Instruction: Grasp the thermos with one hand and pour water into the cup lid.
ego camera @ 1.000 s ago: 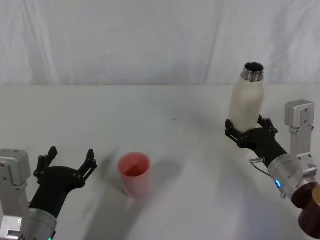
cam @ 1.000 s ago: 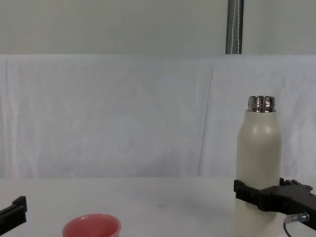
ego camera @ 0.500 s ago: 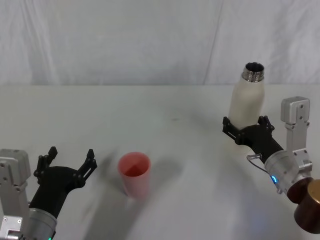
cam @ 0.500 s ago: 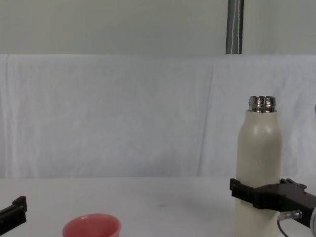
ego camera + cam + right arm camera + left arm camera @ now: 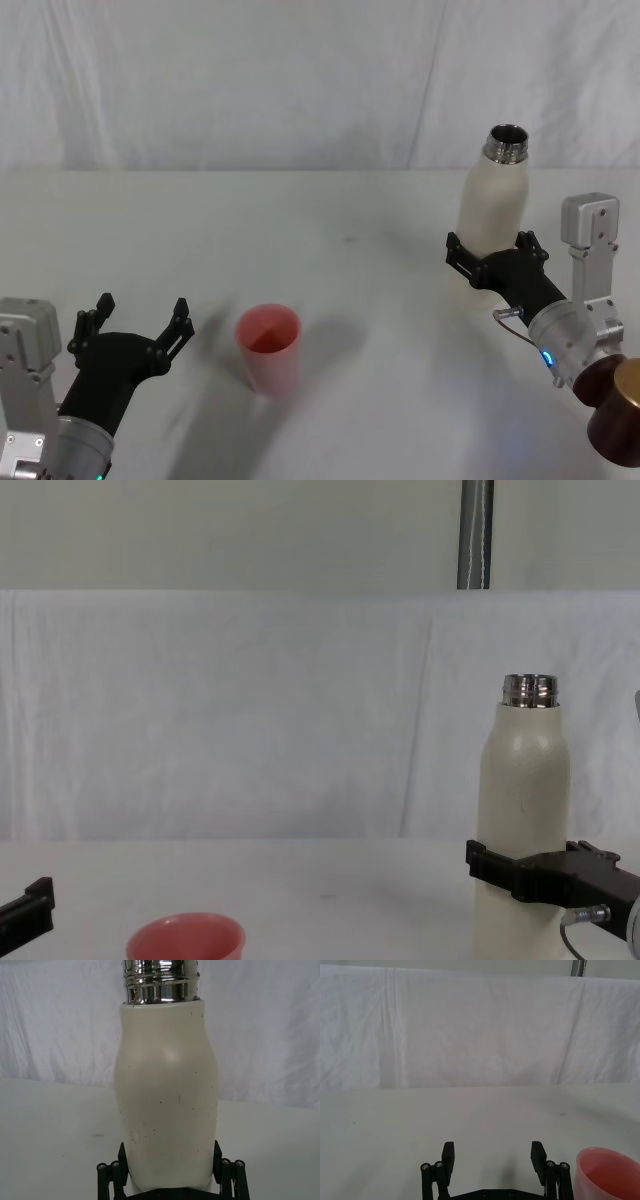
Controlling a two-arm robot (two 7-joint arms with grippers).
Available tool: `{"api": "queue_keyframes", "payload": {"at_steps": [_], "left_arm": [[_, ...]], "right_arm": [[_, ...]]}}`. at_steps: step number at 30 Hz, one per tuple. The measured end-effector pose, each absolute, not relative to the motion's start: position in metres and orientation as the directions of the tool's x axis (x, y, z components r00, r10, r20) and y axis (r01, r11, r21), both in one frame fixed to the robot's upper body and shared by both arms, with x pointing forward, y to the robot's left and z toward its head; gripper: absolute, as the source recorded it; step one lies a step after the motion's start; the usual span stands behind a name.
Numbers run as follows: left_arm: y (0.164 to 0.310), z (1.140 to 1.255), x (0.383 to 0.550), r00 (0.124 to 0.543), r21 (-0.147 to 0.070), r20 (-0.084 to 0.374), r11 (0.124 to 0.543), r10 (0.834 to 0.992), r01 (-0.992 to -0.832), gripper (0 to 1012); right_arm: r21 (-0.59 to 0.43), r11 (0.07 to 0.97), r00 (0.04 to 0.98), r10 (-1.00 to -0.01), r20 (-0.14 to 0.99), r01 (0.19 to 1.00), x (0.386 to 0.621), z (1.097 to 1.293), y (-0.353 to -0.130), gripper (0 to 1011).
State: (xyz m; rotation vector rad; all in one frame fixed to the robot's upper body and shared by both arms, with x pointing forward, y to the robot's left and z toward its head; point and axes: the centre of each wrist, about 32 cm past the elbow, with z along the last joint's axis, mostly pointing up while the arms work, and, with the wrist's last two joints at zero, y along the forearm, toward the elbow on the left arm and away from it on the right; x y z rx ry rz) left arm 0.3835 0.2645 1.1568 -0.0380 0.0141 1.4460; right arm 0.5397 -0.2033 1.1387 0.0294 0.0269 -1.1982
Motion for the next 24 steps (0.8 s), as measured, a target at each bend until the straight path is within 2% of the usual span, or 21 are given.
{"api": "queue_keyframes", "payload": {"at_steps": [24], "left_arm": [[0.2645, 1.1568, 0.3835, 0.124, -0.018, -0.033, 0.124, 0.992, -0.992, 1001]], "right_arm": [[0.008, 0.363, 0.363, -0.931, -0.036, 0.932, 0.5393, 1.1391, -0.2039, 950]]}}
